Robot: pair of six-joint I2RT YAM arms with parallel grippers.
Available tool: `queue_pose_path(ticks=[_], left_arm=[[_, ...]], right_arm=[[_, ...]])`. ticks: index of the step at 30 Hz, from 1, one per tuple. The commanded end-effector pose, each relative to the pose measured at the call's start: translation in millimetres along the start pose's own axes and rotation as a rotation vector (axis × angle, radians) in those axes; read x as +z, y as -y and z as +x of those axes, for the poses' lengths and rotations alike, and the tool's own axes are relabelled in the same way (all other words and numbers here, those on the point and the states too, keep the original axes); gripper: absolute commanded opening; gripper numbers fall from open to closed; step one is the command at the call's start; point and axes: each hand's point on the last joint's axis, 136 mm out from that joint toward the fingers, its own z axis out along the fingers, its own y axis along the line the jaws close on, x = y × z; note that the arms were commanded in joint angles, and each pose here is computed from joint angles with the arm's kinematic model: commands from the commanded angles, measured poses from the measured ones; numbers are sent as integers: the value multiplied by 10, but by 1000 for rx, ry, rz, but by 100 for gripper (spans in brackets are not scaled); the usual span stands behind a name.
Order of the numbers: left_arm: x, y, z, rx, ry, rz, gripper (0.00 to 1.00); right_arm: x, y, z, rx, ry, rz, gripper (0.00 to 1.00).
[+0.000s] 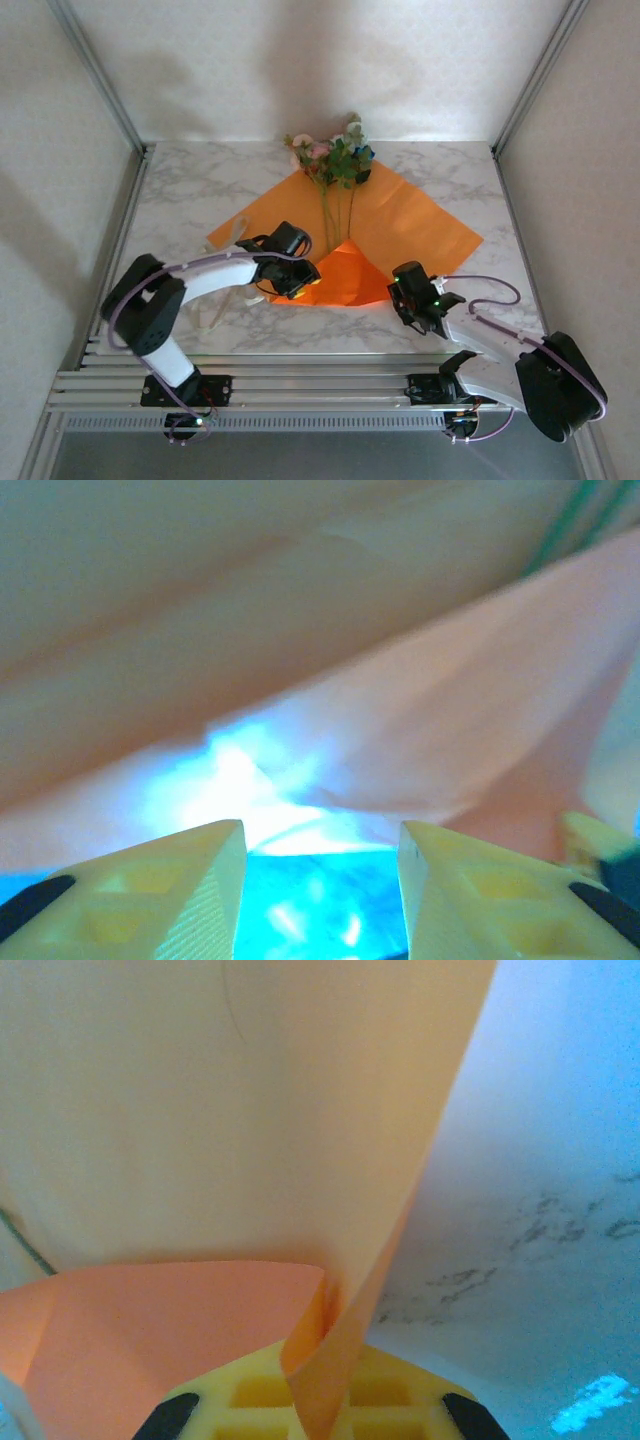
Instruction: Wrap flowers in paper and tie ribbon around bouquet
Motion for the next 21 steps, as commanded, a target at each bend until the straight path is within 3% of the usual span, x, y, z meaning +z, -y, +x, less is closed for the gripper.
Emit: queue_pose_path(ticks=[1,4,8,9,17,21], left_arm=[[-192,-152,120,-127,27,-14,45],[-344,-365,212,-208,52,-10,46],[-358,-535,346,-369,55,122,47],[-339,-520,313,-396,67,175,47],[-133,-409,-68,-421,218,378,48],[-11,-373,-75,-382,211,351,43]], right_arm=[[-13,208,-3,23,-1,123,0],[-25,213,-18,30,6,129,0],[-15,283,4,18,-6,170,0],[-34,144,17,25,-12,142,0],[-9,129,32,26,-27,150,0],[-4,168,6,37,-28,164,0]])
